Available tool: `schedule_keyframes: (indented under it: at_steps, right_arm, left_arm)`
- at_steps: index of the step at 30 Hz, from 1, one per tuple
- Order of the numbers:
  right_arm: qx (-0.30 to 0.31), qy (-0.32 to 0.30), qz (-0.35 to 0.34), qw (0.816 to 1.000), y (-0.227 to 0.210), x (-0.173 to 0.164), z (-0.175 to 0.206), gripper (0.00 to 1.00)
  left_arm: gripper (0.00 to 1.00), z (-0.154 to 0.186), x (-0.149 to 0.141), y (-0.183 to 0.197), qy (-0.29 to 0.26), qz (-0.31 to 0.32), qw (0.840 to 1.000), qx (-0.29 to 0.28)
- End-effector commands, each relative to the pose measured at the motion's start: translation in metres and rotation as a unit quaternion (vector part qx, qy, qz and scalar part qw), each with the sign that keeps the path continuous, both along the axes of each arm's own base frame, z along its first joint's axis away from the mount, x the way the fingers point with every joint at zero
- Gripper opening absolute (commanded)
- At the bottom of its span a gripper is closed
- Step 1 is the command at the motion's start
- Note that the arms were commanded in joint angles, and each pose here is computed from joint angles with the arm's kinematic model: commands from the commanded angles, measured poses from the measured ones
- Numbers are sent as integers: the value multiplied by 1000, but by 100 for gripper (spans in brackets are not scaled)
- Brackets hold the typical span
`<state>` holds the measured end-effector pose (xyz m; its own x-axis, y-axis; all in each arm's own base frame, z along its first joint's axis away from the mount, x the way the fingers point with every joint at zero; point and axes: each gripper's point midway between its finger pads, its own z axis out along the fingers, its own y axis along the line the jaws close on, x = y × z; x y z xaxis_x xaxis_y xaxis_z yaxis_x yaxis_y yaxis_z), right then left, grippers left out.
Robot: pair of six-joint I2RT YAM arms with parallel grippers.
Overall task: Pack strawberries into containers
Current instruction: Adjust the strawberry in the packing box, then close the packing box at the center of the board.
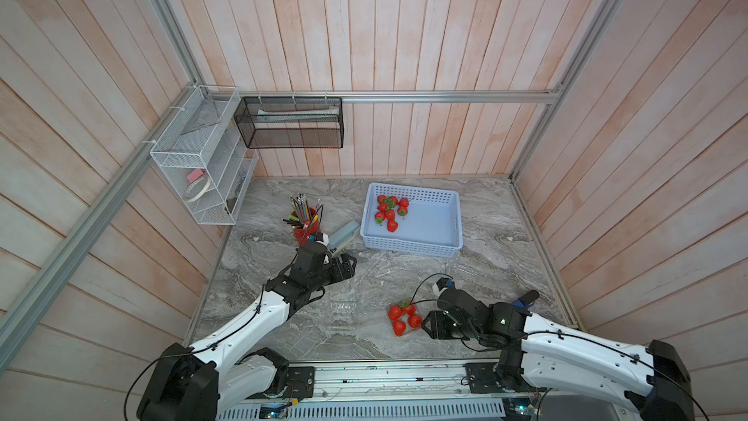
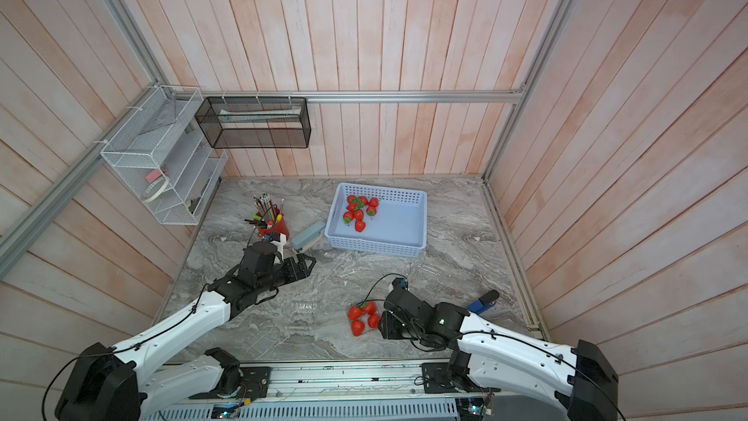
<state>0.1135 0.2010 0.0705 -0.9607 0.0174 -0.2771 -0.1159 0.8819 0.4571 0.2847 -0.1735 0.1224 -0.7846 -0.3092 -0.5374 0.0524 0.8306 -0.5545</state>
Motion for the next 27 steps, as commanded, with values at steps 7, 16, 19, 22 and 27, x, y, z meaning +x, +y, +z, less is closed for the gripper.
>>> schedule_keyframes:
  at_steps: [7, 16, 19, 22, 27]
  right_arm:
    - [85, 19, -30, 996, 8, 14, -1, 42]
    - [89, 40, -15, 995, 11, 6, -6, 33]
    - [72, 45, -21, 996, 4, 4, -10, 33]
    - [56, 50, -24, 997, -3, 1, -16, 34]
    - [48, 58, -22, 997, -5, -3, -22, 35]
  left_arm:
    - [94, 13, 7, 1, -20, 3, 1000, 2]
    - [94, 10, 10, 1, -16, 6, 1000, 3]
    - [94, 9, 10, 1, -16, 6, 1000, 3]
    - [94, 9, 10, 1, -15, 6, 1000, 3]
    - [94, 8, 9, 1, -14, 6, 1000, 3]
